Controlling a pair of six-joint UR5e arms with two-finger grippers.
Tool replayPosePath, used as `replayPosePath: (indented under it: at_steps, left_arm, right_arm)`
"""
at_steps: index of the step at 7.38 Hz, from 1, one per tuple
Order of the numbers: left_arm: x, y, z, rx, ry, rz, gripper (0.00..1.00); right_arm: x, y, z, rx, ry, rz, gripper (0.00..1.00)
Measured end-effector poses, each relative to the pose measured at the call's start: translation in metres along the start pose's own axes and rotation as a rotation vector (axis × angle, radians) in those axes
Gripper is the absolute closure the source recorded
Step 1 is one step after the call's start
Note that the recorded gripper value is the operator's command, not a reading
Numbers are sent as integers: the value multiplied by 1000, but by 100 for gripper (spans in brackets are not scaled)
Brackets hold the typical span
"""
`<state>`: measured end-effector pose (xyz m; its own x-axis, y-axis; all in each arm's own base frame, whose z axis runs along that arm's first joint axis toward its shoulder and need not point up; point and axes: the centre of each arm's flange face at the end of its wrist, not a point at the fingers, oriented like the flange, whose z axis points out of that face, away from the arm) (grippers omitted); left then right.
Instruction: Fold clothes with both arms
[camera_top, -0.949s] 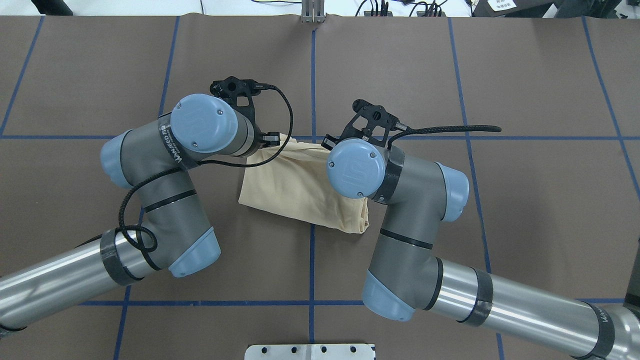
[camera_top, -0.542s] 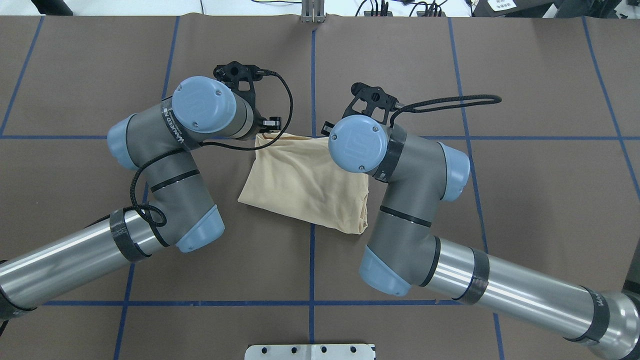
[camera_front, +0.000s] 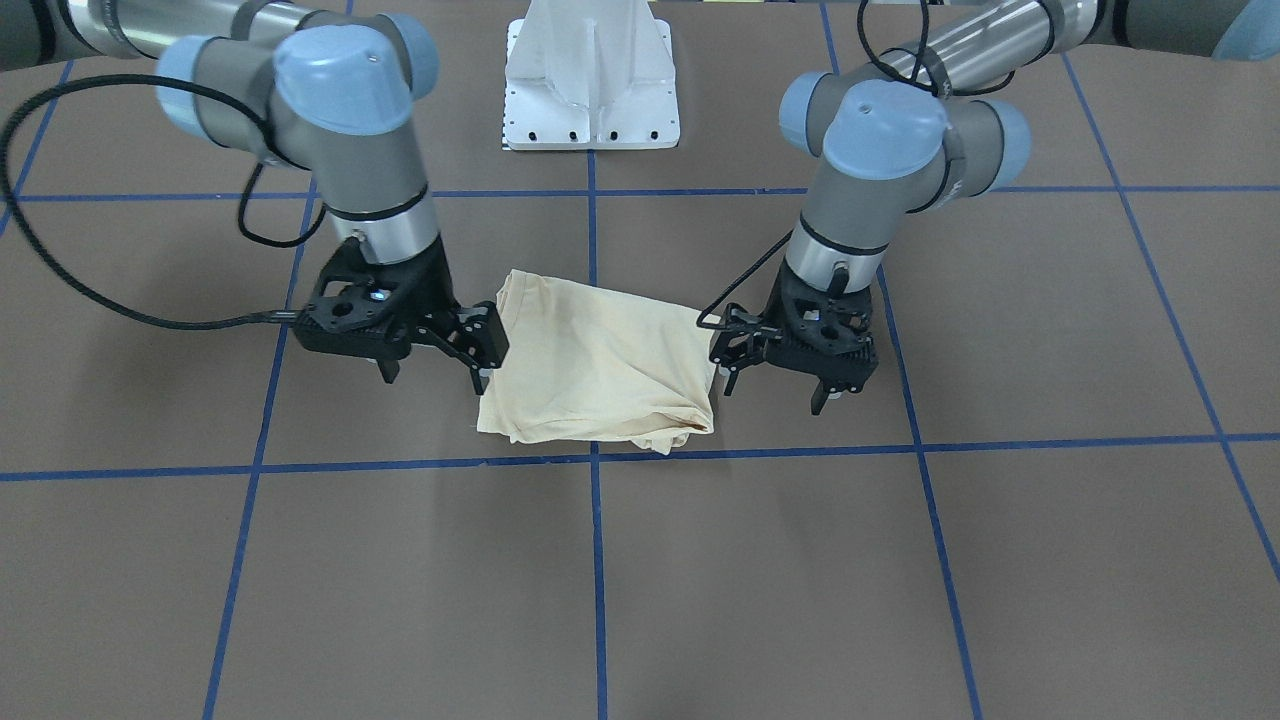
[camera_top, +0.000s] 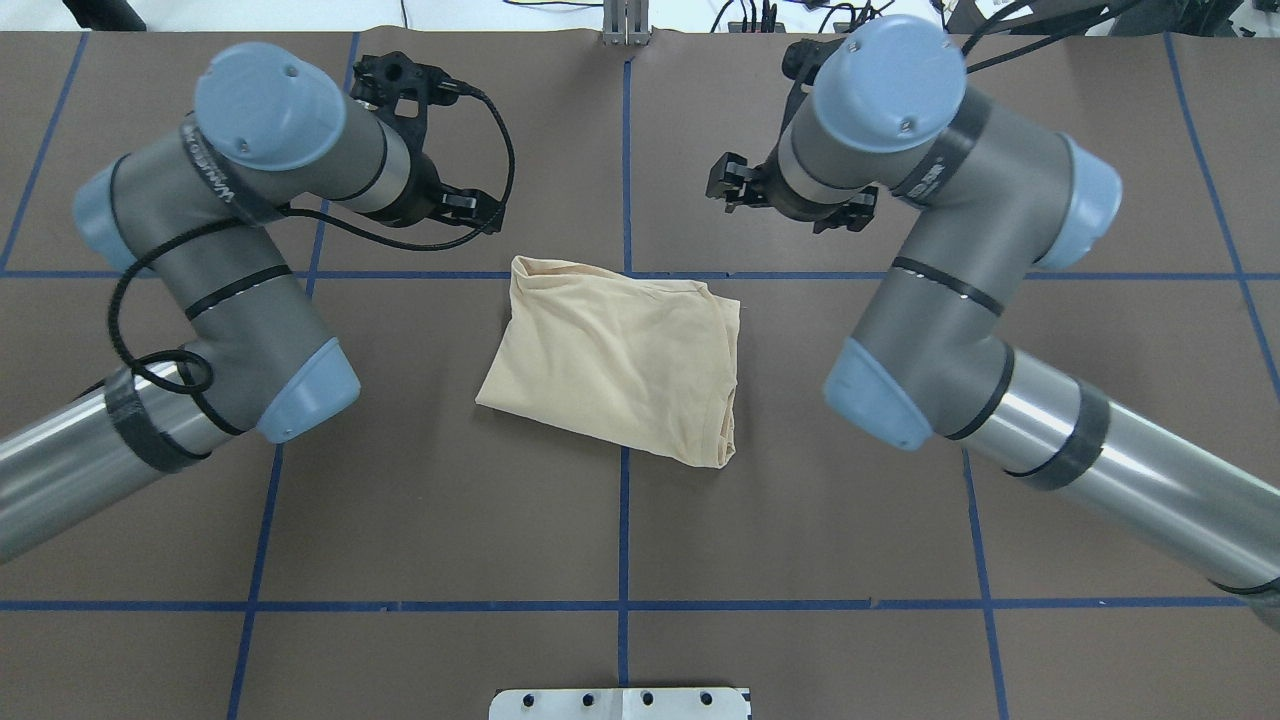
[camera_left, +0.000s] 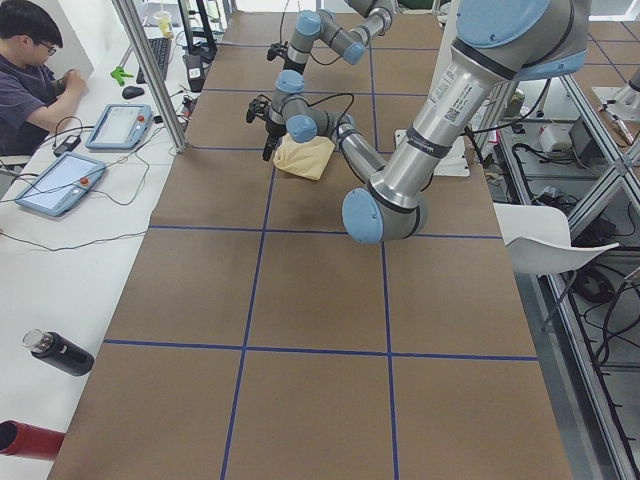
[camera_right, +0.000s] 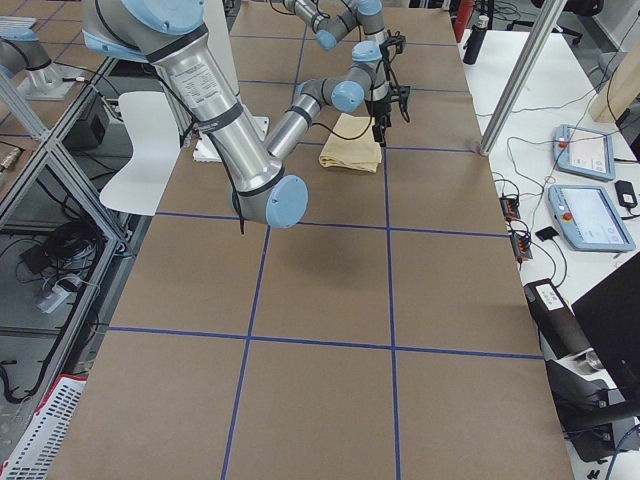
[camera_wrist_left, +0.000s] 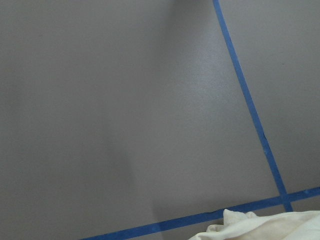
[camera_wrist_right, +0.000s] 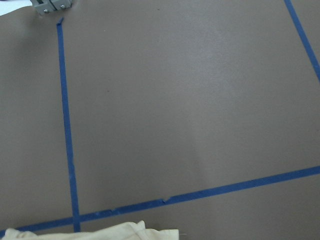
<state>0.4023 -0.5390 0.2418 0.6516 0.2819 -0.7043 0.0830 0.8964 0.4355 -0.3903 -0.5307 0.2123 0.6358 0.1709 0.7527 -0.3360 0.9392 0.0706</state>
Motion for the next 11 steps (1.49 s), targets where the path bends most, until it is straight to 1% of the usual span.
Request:
replayPosePath:
  at_steps: [1,2,3,4,5,6,7,8,9,10,11]
  left_arm:
    - [-24,13,-36,-1,-28,64,0]
    - [-52,28,-71,-3,-61,119,0]
    - [-89,42,-102,-4,-101,176,0]
    - [-137,48,-128,-14,-138,237,0]
    - [-192,51,-154,-34,-158,290,0]
    - [-253,55,-179,-57,-173,329,0]
    - [-310,64,-197,-79,-187,344,0]
    - [-358,78,-209,-103,-200,332,0]
    - [-396,96,-212,-133,-209,291,0]
    - [-432,116,-208,-175,-219,229,0]
    - [-470,136,-202,-212,-230,169,0]
  right_arm:
    - [47,-19,-29,-35,5,-70,0]
    - [96,-37,-55,-61,25,-144,0]
    - [152,-58,-74,-88,51,-223,0]
    - [220,-80,-88,-121,67,-304,0]
    - [289,-93,-100,-147,75,-368,0]
    - [358,-97,-110,-169,85,-416,0]
    - [420,-90,-117,-189,95,-440,0]
    - [480,-75,-122,-215,102,-436,0]
    - [535,-48,-117,-261,107,-395,0]
    - [581,-19,-111,-305,114,-335,0]
    - [606,0,-109,-329,119,-291,0]
